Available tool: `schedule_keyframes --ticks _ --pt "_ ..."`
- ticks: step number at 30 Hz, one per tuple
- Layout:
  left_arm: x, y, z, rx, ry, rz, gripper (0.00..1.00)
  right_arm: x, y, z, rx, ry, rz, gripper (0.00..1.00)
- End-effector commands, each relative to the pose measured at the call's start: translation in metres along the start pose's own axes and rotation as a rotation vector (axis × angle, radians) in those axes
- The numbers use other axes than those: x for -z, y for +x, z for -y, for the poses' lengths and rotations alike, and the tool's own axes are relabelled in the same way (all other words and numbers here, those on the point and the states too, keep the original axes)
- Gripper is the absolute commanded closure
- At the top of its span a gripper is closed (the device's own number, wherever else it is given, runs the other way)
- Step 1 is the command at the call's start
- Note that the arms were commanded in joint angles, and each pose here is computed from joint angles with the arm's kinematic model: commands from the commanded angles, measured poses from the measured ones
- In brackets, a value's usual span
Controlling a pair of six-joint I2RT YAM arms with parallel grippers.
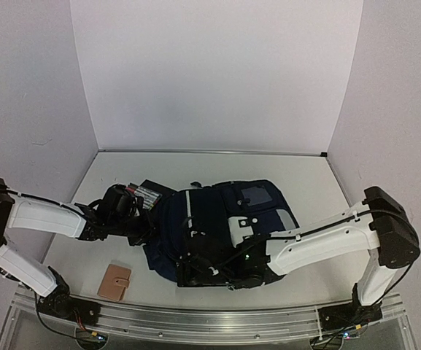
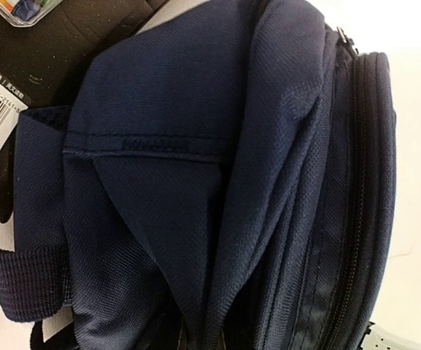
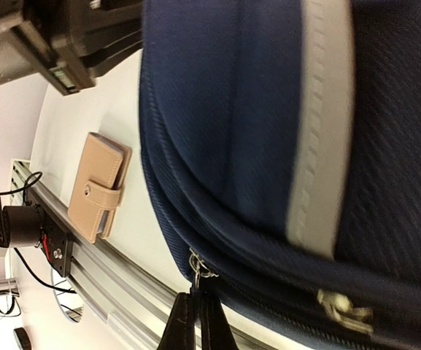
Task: Pack the student bag
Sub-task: Unzip the student bag at the center of the board.
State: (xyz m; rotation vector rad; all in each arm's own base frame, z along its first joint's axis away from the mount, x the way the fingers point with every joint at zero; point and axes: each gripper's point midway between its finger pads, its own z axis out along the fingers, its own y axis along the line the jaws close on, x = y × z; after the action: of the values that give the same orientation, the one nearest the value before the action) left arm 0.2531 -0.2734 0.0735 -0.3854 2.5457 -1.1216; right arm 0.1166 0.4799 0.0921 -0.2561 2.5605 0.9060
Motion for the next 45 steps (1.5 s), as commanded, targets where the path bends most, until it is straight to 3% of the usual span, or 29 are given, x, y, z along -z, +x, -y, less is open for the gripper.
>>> schedule_keyframes --ticks 1,4,7,12,15,23,29,36,45 --pt "0.007 0.016 0.050 -0.051 0.163 -0.015 1.00 0.011 -0.031 -0.082 0.001 -0.228 0.086 1.00" --pt "0.011 0.014 0.041 -0.060 0.116 0.002 1.00 0.013 -0.034 -0.086 0.001 -0.233 0.093 0.98" --pt "0.027 0.005 0.037 -0.091 0.076 0.066 1.00 0.023 -0.036 -0.084 0.009 -0.238 0.100 0.87" --pt "0.062 -0.004 0.029 -0.178 -0.026 0.139 0.71 0.056 -0.041 -0.084 0.077 -0.264 0.106 0.66" --pt "0.079 -0.004 0.028 -0.222 -0.051 0.144 0.55 0.076 -0.044 -0.071 0.142 -0.227 0.119 0.57" --pt "0.087 0.042 0.033 -0.337 -0.002 -0.026 0.36 0.092 -0.038 -0.024 0.479 -0.074 0.131 0.31" --pt "0.081 0.103 0.049 -0.426 0.086 -0.169 0.32 0.069 -0.036 0.013 0.707 0.118 0.134 0.19" --pt "0.067 0.158 0.035 -0.432 0.119 -0.260 0.34 0.056 -0.042 0.019 0.772 0.194 0.158 0.09" --pt "0.051 0.177 0.026 -0.459 0.070 -0.287 0.53 0.046 -0.041 0.023 0.763 0.215 0.161 0.09"
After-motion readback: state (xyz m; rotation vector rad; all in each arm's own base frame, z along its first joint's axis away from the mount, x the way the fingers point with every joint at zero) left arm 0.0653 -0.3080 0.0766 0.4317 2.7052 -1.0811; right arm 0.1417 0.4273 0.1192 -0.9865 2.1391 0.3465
